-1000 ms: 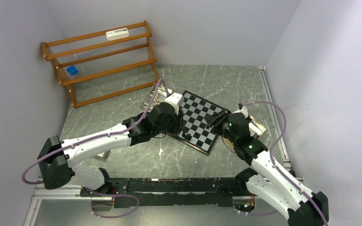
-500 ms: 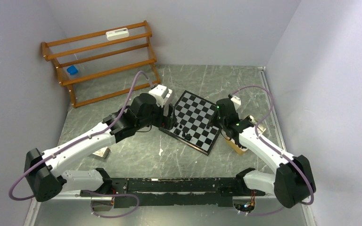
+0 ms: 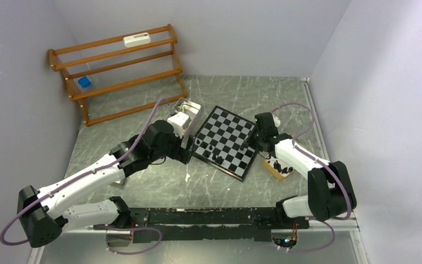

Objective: Set up the chess pieces on the board
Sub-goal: Pick up the chess piece from the storage box.

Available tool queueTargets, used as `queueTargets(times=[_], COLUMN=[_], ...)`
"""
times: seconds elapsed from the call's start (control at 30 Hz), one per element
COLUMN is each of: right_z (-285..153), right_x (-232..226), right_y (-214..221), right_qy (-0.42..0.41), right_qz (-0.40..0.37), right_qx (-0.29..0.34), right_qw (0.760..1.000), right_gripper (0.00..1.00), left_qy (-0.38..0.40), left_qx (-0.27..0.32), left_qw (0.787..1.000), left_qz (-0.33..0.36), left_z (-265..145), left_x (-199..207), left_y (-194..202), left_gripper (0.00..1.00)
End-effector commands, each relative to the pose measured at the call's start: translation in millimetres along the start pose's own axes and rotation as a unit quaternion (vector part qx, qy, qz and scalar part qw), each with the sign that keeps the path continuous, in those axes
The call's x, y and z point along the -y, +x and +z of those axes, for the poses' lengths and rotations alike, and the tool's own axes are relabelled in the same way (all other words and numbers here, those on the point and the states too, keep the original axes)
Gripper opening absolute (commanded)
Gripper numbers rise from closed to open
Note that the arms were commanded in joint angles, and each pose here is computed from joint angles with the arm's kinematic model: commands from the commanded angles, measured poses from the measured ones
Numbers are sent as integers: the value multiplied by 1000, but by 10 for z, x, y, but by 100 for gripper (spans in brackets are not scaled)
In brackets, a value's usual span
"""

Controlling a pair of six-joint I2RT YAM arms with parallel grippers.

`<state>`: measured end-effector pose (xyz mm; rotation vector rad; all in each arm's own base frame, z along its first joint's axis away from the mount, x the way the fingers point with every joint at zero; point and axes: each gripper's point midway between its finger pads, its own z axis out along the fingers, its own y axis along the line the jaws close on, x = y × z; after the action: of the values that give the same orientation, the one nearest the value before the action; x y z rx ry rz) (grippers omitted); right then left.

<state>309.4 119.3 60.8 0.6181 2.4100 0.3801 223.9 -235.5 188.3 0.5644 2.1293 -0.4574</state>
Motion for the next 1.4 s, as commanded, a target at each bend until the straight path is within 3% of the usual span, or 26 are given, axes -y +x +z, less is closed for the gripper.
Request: queueTargets(times=[0.0, 0.87, 1.2, 1.37], right_z=[54, 273, 278, 249], right_x=[-93, 41, 46, 57], right_y=[-57, 148, 153, 147], right_qy=[2, 98, 92, 86], right_qz=[27, 18, 1, -4], right_qx=[-7, -36, -31, -20], right_qw=[1000, 994, 995, 996], right_gripper=[27, 28, 6, 3], left_qy=[-6, -28, -38, -40], left_qx=[22, 61, 66, 64], left_qw=[1000, 998, 997, 997], left_qz=[15, 10, 7, 5], left_z=[-94, -277, -303, -293], left_x=[-49, -163, -205, -212], left_y=[-110, -222, -228, -214], left_gripper=[97, 97, 97, 97])
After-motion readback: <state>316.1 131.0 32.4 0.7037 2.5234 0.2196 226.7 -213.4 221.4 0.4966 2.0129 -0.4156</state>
